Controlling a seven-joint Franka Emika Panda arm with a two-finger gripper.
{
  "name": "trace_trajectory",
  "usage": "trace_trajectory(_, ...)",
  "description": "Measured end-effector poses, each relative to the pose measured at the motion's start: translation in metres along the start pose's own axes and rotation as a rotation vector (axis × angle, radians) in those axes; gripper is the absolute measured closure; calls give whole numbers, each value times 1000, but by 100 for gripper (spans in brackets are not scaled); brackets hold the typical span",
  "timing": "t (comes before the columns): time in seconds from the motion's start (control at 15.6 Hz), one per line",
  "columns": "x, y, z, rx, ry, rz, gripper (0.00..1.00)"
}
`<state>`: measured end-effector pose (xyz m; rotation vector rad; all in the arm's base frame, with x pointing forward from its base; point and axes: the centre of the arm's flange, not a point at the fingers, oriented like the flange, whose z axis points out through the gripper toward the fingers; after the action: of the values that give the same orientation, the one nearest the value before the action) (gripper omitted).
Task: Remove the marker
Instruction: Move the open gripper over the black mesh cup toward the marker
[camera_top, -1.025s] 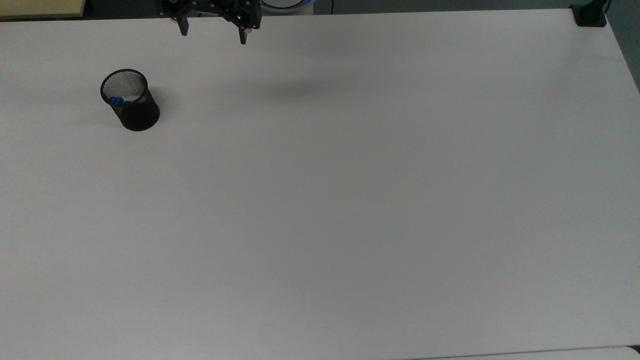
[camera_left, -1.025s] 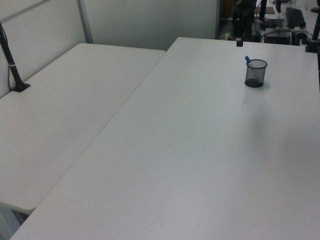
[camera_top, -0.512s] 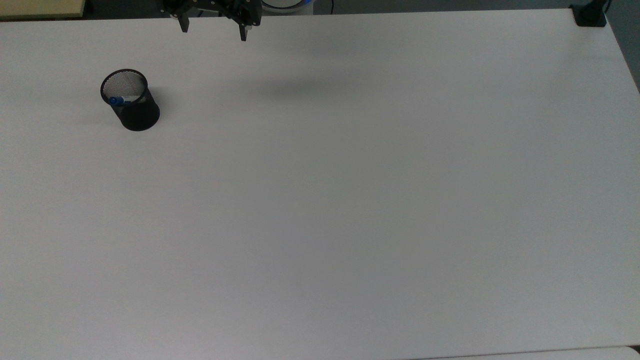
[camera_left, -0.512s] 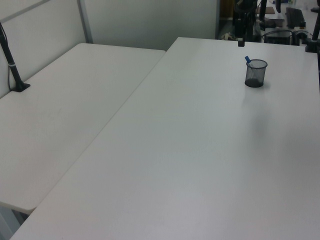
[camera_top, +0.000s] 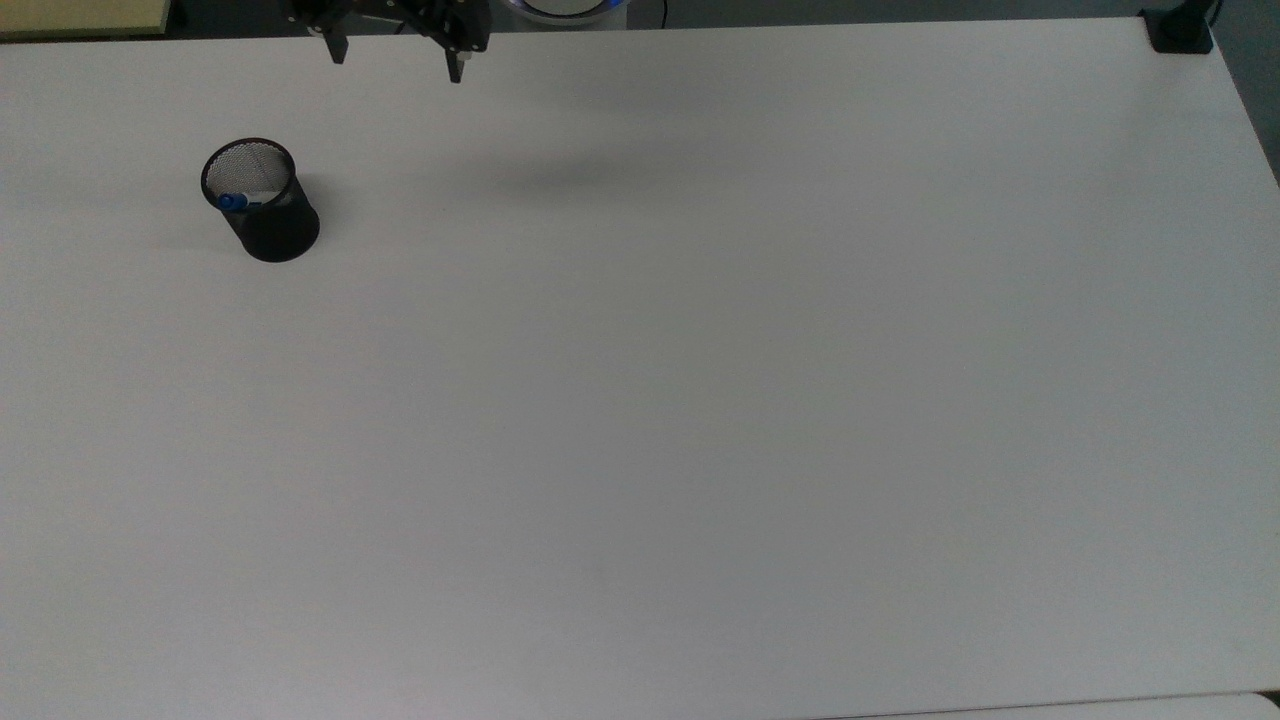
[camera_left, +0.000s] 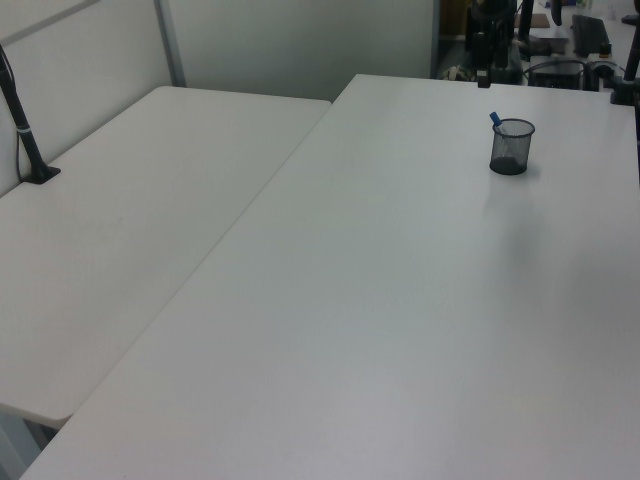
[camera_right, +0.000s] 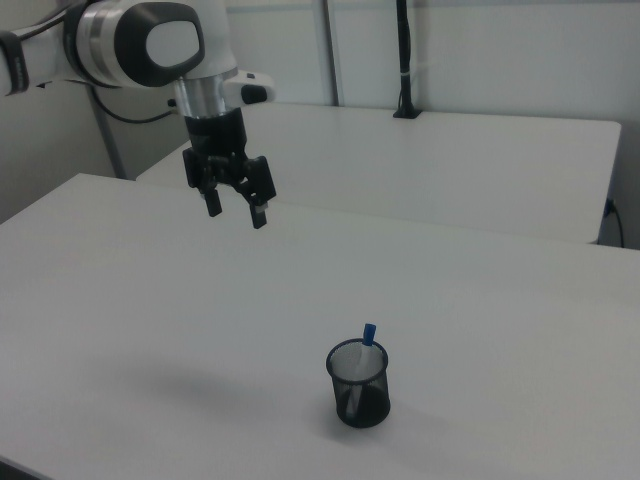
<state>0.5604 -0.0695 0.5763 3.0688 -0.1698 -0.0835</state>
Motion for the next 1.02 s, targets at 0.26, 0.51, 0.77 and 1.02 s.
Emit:
trace_trajectory(0.26,6,48,15,6,6,-2,0)
trace_trajectory(0.51,8,79,45,5,-11,-34,6)
trace_trajectory(0.77,11,121,75,-9,8,-29,9)
trace_trajectory(1.02,22,149,101,-33,29,-14,10)
